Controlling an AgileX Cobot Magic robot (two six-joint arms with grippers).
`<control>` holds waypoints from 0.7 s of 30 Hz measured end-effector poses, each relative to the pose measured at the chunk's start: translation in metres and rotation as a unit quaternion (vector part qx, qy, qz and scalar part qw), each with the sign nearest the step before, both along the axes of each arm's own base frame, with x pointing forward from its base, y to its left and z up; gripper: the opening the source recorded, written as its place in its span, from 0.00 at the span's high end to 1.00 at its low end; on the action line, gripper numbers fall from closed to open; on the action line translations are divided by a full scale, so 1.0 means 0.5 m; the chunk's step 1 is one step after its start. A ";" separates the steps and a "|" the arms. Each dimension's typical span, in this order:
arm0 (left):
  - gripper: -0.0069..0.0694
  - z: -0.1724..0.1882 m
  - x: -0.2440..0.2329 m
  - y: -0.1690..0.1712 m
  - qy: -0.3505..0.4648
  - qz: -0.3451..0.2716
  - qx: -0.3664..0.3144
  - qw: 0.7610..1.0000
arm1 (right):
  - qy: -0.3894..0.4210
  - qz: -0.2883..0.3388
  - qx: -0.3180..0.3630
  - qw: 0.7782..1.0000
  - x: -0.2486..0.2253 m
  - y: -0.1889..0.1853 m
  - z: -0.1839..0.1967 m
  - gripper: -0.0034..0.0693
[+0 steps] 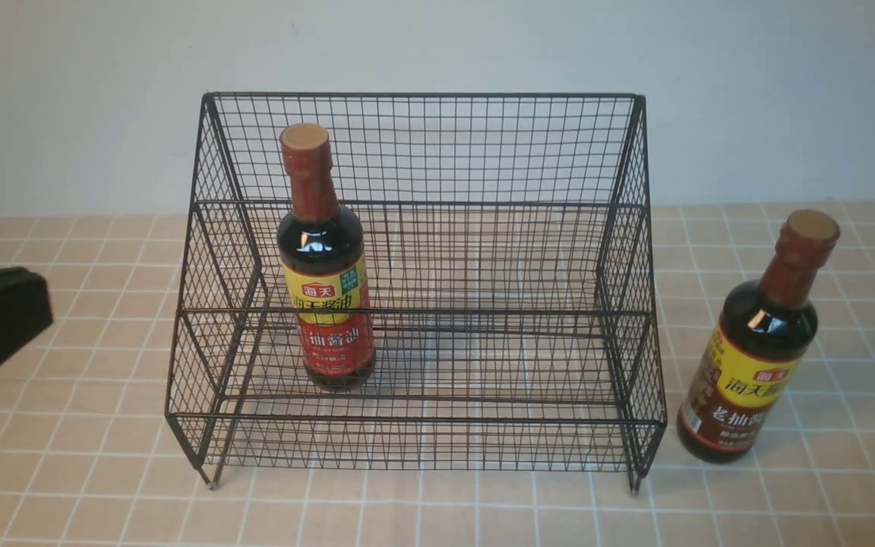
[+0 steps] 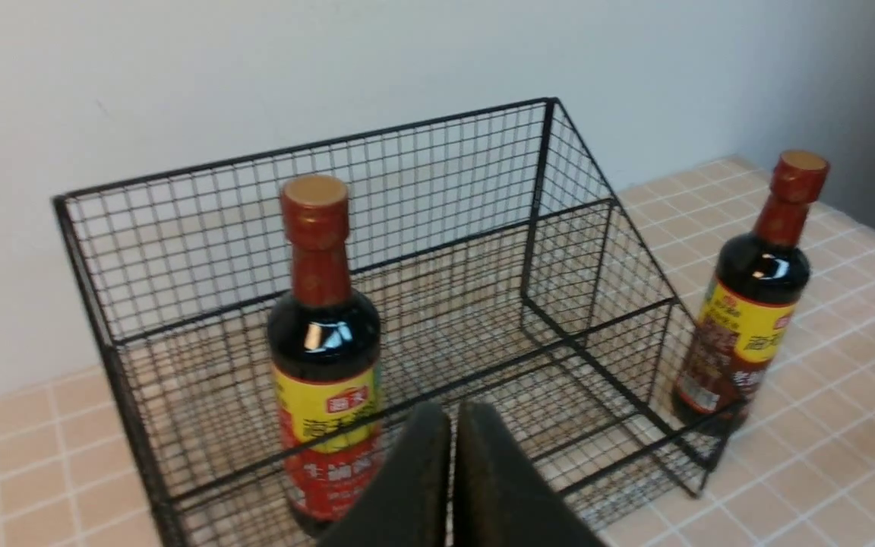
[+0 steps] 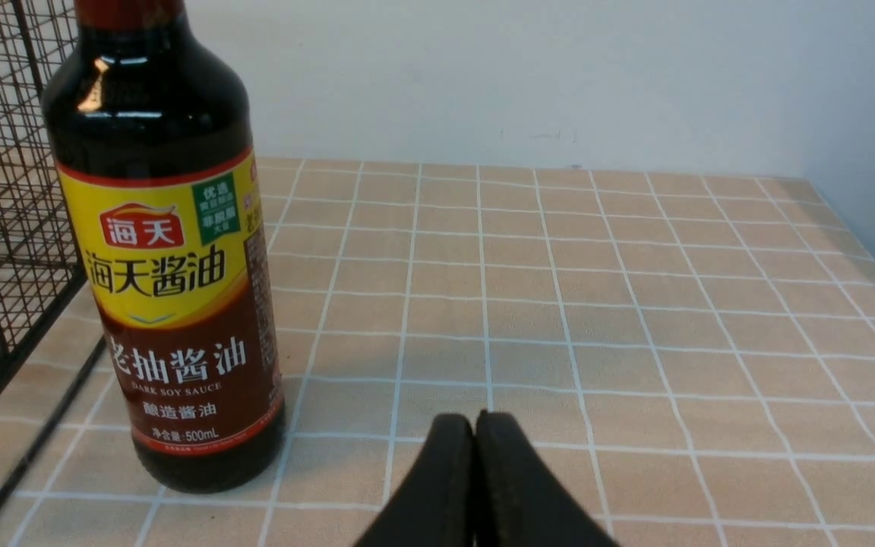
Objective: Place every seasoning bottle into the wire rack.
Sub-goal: Use the right arm to grab the condiment bottle closest to it
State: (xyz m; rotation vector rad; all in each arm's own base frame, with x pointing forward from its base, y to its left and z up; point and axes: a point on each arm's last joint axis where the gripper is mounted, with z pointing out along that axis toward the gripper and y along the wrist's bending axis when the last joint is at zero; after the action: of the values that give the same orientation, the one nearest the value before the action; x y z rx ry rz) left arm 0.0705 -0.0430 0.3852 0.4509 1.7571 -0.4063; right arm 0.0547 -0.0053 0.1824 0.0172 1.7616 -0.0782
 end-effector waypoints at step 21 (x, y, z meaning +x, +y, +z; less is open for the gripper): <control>0.92 -0.416 -0.037 0.070 0.004 0.182 0.063 0.981 | 0.000 0.000 0.000 1.000 0.000 0.000 0.000 0.97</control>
State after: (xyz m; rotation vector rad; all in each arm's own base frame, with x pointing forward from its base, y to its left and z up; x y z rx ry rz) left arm 0.0522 -0.0082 0.1769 0.2074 1.8334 -0.0364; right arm 0.0547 -0.0053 0.1824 0.0172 1.7616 -0.0782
